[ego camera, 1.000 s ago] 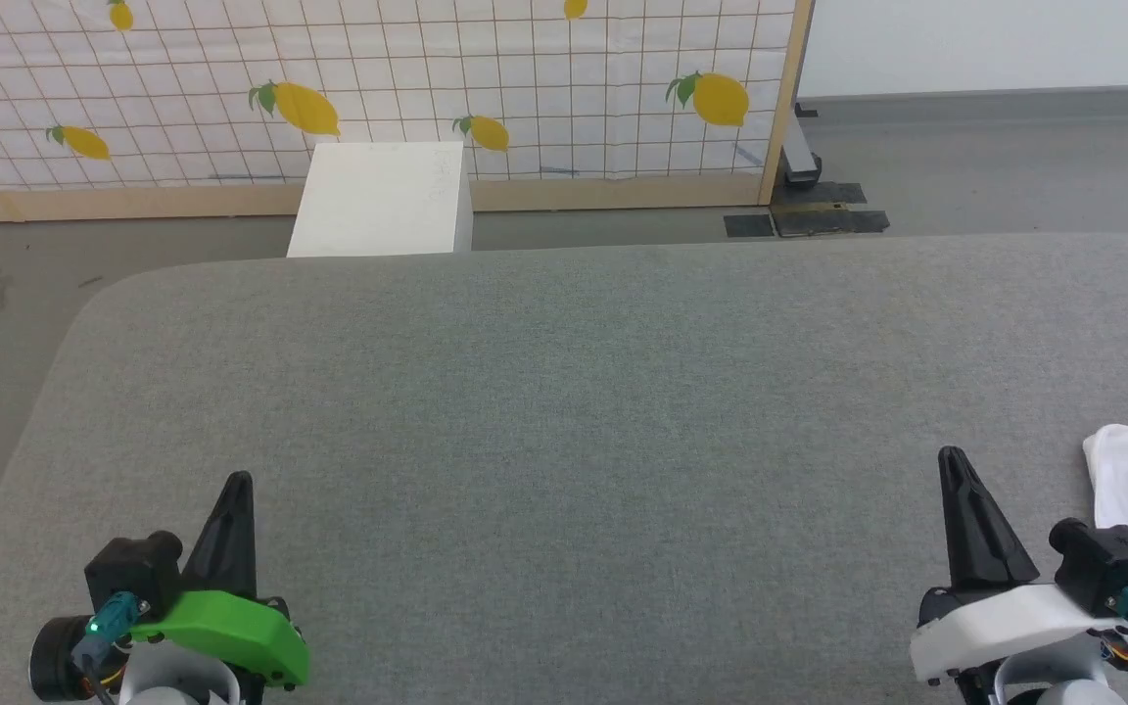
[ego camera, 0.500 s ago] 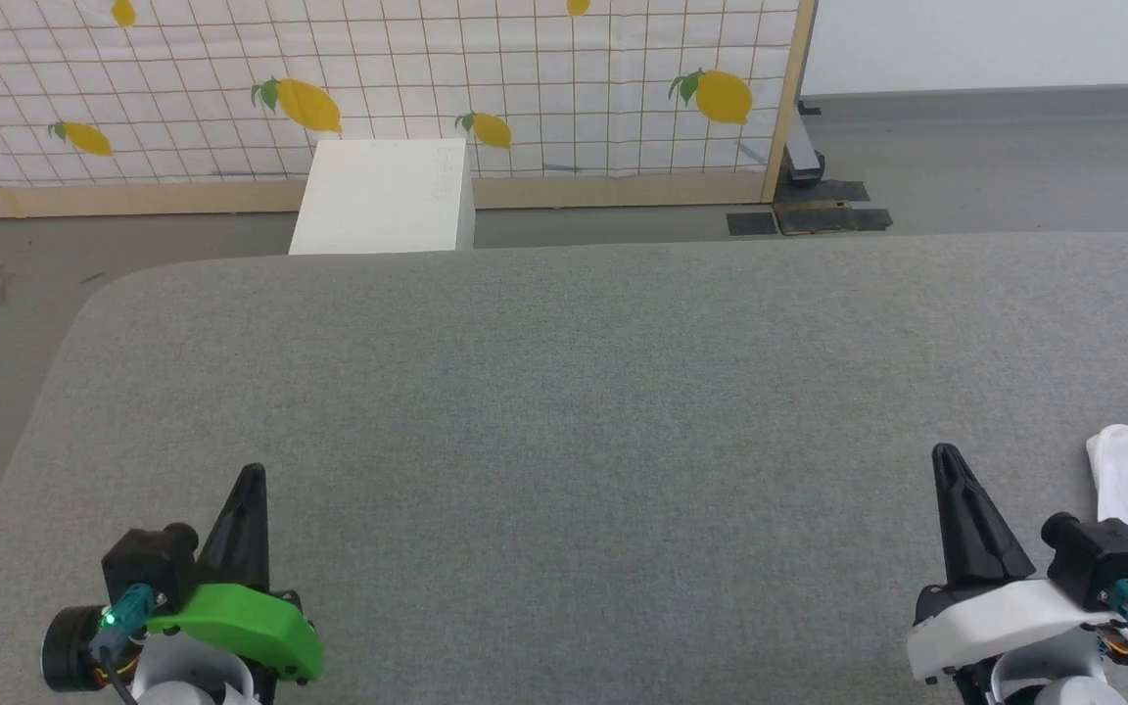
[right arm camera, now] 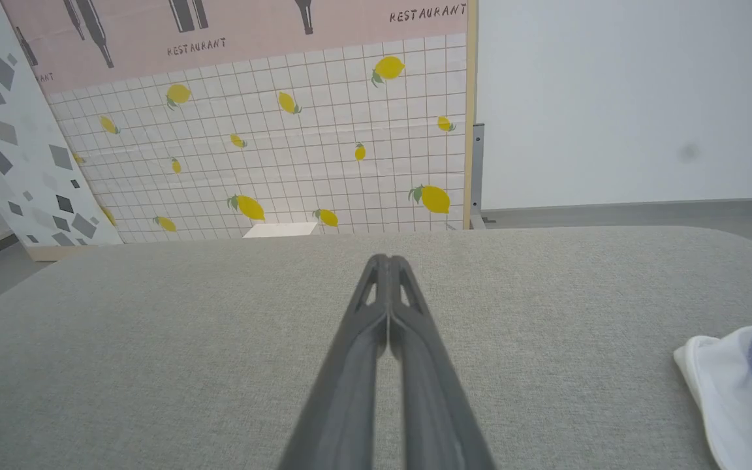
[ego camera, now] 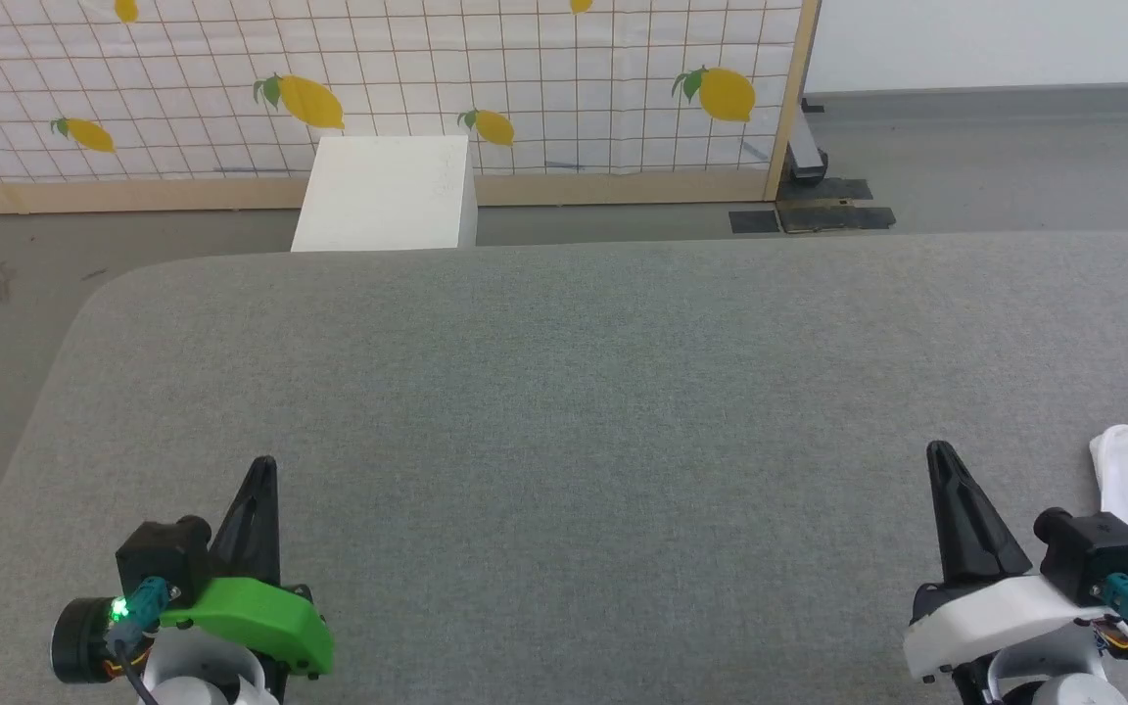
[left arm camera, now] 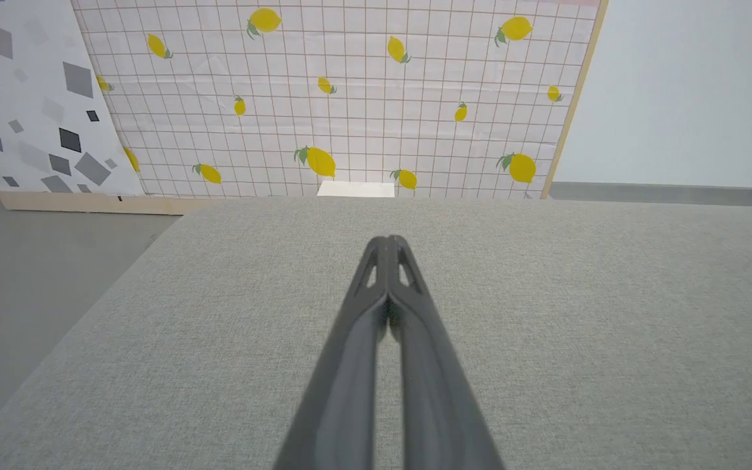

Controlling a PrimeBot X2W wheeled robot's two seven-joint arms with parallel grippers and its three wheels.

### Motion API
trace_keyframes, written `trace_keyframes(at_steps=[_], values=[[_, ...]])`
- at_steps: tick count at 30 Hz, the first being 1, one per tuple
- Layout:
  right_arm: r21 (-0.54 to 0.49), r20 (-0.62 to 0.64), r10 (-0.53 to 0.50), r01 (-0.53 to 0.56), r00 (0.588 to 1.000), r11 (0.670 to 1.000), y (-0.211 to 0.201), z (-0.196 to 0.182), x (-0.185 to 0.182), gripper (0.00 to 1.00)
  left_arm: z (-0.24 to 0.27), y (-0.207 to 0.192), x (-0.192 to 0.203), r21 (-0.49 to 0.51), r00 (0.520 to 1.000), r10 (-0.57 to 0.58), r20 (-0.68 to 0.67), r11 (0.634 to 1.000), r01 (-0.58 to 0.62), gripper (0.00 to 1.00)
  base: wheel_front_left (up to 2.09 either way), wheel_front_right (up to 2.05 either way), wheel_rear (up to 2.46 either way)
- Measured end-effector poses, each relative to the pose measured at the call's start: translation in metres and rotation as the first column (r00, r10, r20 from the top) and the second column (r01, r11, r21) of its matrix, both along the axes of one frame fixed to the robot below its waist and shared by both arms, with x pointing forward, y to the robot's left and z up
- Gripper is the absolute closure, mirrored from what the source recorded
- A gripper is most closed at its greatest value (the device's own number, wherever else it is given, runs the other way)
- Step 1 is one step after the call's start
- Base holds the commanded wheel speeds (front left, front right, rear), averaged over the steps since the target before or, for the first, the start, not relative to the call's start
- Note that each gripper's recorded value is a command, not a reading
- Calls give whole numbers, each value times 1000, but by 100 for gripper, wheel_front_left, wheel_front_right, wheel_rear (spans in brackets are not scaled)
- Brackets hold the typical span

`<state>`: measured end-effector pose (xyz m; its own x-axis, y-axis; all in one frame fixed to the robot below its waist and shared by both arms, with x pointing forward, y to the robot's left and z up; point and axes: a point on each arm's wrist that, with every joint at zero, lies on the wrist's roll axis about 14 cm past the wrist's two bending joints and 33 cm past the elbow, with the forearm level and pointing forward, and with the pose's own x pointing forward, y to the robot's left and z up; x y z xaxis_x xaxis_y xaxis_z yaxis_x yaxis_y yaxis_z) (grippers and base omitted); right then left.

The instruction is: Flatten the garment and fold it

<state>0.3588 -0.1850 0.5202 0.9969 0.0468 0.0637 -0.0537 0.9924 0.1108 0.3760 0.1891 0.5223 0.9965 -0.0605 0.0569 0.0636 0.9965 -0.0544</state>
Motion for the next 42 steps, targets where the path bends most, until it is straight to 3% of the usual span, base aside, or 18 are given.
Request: trace_keyframes(at_steps=[42], values=[[-80, -38, 42, -45, 998, 996, 13, 2, 5, 100, 6, -10, 0, 51, 1000, 17, -12, 999, -16, 100, 0, 0, 0]])
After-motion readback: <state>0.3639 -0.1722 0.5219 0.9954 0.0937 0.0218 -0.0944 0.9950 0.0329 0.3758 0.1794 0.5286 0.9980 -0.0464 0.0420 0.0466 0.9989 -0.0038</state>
